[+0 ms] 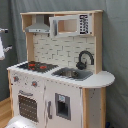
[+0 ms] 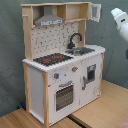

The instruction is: Play with the kitchen

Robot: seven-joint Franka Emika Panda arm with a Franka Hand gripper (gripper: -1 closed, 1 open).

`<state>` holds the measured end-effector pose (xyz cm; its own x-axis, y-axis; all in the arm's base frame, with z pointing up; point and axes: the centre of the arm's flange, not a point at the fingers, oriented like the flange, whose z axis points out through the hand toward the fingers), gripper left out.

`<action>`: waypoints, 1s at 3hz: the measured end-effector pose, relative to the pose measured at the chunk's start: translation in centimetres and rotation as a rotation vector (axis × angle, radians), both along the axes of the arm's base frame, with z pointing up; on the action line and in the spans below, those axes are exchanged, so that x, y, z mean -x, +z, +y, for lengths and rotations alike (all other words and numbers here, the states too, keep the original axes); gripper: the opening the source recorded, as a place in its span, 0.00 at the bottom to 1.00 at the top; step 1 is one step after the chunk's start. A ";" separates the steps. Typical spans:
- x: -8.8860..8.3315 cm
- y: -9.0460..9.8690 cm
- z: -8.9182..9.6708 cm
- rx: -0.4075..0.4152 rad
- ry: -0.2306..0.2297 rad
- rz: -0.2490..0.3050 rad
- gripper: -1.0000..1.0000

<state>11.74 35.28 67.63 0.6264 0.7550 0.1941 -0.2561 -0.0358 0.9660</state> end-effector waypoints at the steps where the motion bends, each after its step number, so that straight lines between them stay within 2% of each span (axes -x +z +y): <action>1: 0.5 0.9 -2.0 -0.088 -0.063 -0.058 1.00; 3: -0.6 1.2 -6.2 -0.262 -0.173 -0.164 1.00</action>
<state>12.31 29.12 68.85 0.6855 0.5516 0.4752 -0.4306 -0.2191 0.8755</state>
